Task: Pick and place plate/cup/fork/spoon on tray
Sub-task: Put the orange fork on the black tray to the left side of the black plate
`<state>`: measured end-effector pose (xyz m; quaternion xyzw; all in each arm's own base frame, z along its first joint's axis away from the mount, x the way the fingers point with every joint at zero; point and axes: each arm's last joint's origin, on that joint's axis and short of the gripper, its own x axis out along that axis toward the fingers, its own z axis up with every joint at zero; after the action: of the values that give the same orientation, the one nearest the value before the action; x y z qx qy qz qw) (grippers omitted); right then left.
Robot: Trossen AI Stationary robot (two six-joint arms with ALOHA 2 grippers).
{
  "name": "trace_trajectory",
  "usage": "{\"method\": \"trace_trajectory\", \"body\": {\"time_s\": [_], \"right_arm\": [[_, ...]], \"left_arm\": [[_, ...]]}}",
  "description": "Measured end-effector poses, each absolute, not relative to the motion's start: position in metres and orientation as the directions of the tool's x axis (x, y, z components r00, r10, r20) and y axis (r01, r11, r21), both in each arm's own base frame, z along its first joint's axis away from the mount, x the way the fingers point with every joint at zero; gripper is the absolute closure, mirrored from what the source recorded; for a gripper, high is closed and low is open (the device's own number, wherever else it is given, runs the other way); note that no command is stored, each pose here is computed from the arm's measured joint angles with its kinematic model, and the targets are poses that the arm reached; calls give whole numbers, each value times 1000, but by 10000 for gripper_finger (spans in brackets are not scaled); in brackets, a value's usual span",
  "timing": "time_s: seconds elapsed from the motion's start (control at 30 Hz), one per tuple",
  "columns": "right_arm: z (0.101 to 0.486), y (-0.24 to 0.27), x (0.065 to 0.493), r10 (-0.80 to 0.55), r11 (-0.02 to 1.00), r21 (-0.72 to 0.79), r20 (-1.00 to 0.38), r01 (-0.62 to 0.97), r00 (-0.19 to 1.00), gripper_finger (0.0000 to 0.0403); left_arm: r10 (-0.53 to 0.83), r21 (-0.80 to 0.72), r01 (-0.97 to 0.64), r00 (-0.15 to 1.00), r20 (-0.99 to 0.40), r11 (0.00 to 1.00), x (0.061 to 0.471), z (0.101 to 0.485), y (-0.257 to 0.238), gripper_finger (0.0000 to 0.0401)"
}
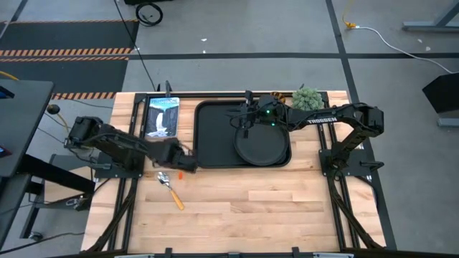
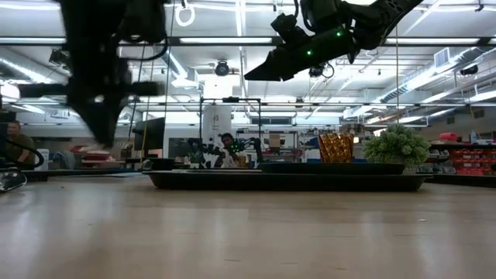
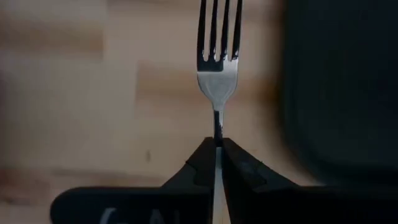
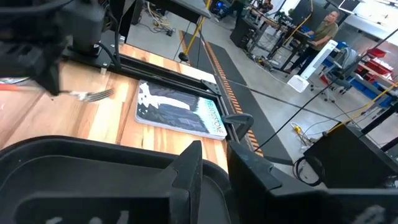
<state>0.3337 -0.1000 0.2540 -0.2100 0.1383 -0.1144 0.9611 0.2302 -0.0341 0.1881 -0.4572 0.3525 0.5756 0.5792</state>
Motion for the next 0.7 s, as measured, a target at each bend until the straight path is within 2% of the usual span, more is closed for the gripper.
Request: {"method": "trace_trajectory", "body": {"time_s": [0.2, 0.33, 0.53, 0.7], "right_arm": [[254, -100, 334, -278, 895, -413, -217, 170, 936, 321], [254, -100, 334, -278, 901, -398, -220, 174, 935, 321], [251, -100, 333, -290, 901, -396, -253, 175, 923, 321], [247, -104, 330, -352, 884, -415, -293, 214, 889, 321]], "left_arm": [[485, -184, -983, 171, -858, 22, 255, 226, -4, 381], [524, -250, -963, 262, -811, 96, 270, 234, 16, 381], [522, -284, -946, 323, -789, 156, 296, 218, 39, 381], [479, -305, -937, 349, -806, 171, 315, 195, 52, 381]]}}
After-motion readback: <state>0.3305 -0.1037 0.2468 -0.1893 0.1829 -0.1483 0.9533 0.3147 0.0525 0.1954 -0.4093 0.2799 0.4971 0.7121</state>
